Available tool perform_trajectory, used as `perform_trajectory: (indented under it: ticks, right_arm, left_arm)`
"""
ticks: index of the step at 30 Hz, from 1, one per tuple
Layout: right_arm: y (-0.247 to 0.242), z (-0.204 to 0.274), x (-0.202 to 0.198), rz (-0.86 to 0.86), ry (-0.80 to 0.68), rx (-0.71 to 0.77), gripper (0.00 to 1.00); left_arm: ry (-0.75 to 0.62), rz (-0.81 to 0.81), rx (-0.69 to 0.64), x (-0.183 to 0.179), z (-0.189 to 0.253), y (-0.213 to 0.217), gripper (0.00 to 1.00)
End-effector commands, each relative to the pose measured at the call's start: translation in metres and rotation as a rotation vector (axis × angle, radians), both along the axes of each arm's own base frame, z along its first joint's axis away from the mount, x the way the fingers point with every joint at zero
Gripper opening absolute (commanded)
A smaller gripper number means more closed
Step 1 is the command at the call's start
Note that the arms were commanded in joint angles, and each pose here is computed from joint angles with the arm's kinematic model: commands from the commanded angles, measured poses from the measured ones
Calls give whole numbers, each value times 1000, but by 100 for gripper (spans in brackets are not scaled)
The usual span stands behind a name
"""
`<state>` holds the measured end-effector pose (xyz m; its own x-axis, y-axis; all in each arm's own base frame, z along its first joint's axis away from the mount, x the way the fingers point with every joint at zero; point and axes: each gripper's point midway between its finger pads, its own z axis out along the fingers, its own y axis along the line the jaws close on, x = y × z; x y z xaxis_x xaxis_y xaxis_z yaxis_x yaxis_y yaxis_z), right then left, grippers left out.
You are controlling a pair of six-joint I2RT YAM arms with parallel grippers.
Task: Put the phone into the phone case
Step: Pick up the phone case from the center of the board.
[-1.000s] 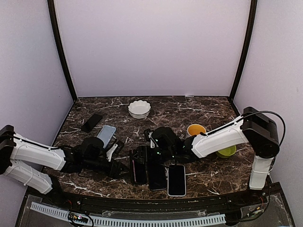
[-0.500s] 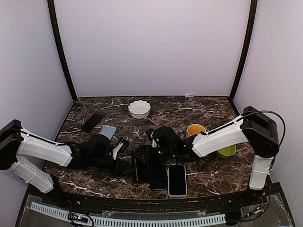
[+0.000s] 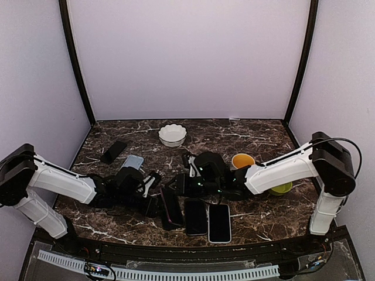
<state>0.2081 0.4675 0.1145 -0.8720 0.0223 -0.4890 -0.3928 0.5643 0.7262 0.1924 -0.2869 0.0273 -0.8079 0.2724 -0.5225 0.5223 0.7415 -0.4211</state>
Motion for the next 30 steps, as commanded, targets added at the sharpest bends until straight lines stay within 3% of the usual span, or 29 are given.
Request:
perform_trajectory:
  ticks: [1, 6, 14, 30]
  right_arm:
    - [-6, 11, 0, -8, -46, -17, 44]
    - [-9, -3, -23, 79, -74, -120, 52]
    - [-14, 10, -74, 160, -358, -269, 57]
    - [-16, -13, -81, 17, -558, -411, 66]
  left_arm:
    - [12, 28, 108, -4, -14, 23, 56]
    - [-27, 25, 82, 2, -1, 18, 58]
    - [-32, -8, 69, 4, 8, 9, 60]
    - [18, -65, 25, 0, 12, -13, 62]
